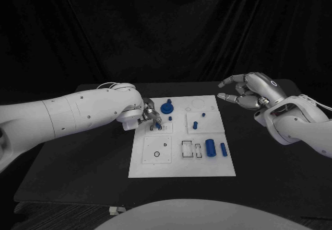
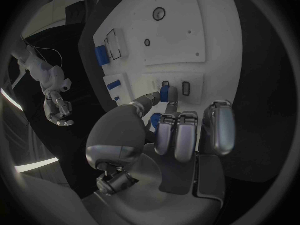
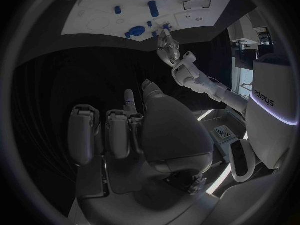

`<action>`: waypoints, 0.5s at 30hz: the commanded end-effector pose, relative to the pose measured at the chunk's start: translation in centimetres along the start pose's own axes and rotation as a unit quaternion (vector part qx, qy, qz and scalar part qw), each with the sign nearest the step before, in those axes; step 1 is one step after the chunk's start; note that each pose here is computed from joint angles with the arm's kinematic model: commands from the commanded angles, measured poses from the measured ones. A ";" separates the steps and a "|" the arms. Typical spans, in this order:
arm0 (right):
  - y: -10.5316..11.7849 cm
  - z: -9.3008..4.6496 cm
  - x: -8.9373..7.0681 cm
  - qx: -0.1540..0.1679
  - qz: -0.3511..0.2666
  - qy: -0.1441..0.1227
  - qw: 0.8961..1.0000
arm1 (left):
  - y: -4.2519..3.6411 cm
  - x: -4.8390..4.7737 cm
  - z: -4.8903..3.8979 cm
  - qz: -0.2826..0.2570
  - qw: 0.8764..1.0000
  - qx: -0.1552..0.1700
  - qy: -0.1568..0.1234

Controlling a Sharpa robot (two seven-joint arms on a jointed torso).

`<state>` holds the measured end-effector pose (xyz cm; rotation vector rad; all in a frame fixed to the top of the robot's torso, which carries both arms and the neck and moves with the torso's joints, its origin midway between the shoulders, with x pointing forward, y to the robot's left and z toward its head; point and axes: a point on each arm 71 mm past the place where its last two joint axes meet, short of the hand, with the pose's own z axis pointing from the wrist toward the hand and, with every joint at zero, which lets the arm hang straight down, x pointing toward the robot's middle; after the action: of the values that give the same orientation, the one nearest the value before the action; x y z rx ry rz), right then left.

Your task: Assemble the parts on the task board

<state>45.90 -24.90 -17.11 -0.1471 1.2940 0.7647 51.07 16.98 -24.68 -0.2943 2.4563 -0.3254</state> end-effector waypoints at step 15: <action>-0.1 0.0 0.3 0.010 0.005 0.004 1.000 | 0.33 0.49 0.16 -0.005 1.000 0.009 0.004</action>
<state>46.00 -24.82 -17.20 -0.1401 1.3000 0.7672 50.93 17.25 -24.87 -0.3023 2.4531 -0.3378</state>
